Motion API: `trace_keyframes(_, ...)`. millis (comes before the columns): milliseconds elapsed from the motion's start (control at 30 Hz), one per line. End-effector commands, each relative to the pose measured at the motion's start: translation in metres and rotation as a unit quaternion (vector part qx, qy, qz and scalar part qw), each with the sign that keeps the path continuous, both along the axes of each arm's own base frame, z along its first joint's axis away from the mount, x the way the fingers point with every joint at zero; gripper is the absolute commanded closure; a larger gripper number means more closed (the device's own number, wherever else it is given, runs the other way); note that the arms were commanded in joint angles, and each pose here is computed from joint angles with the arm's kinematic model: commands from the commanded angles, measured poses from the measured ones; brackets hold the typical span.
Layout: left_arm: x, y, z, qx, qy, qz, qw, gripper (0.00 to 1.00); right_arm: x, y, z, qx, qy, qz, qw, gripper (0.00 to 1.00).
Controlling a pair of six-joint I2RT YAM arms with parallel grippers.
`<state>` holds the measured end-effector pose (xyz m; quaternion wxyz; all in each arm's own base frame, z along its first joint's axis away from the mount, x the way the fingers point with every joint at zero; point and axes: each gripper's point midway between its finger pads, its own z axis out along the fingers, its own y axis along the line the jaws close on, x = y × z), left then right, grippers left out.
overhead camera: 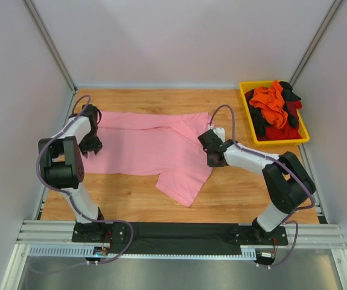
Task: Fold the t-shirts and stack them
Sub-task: Fold the tshirt
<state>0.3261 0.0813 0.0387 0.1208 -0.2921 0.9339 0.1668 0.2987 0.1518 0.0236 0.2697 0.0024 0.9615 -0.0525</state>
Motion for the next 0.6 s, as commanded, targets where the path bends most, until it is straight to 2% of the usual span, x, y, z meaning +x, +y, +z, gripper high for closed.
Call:
trace_keyframes(0,0.016,-0.005,0.039,0.026,-0.046,-0.027,0.998,0.48,0.000,0.010,0.035,0.033,-0.021,0.006,0.999,0.81)
trace_keyframes(133,0.028,-0.028,0.031,-0.036,-0.073,-0.038,0.996,0.49,-0.007,0.049,0.046,0.106,-0.016,0.025,0.994,0.80)
trace_keyframes(167,0.028,-0.030,0.026,-0.044,-0.071,-0.037,0.996,0.49,-0.011,0.064,0.046,0.133,-0.013,0.031,0.991,0.81)
trace_keyframes(267,0.023,-0.036,0.007,-0.061,-0.050,-0.034,0.996,0.49,-0.019,0.076,0.031,0.151,0.000,0.023,0.988,0.81)
trace_keyframes(467,0.011,-0.040,-0.018,-0.074,0.000,-0.026,0.997,0.51,-0.038,0.050,-0.009,0.111,0.035,-0.022,0.993,0.83)
trace_keyframes(567,0.001,-0.024,-0.012,-0.028,0.016,-0.012,0.999,0.52,-0.053,0.031,-0.018,0.084,0.049,-0.053,0.994,0.85)
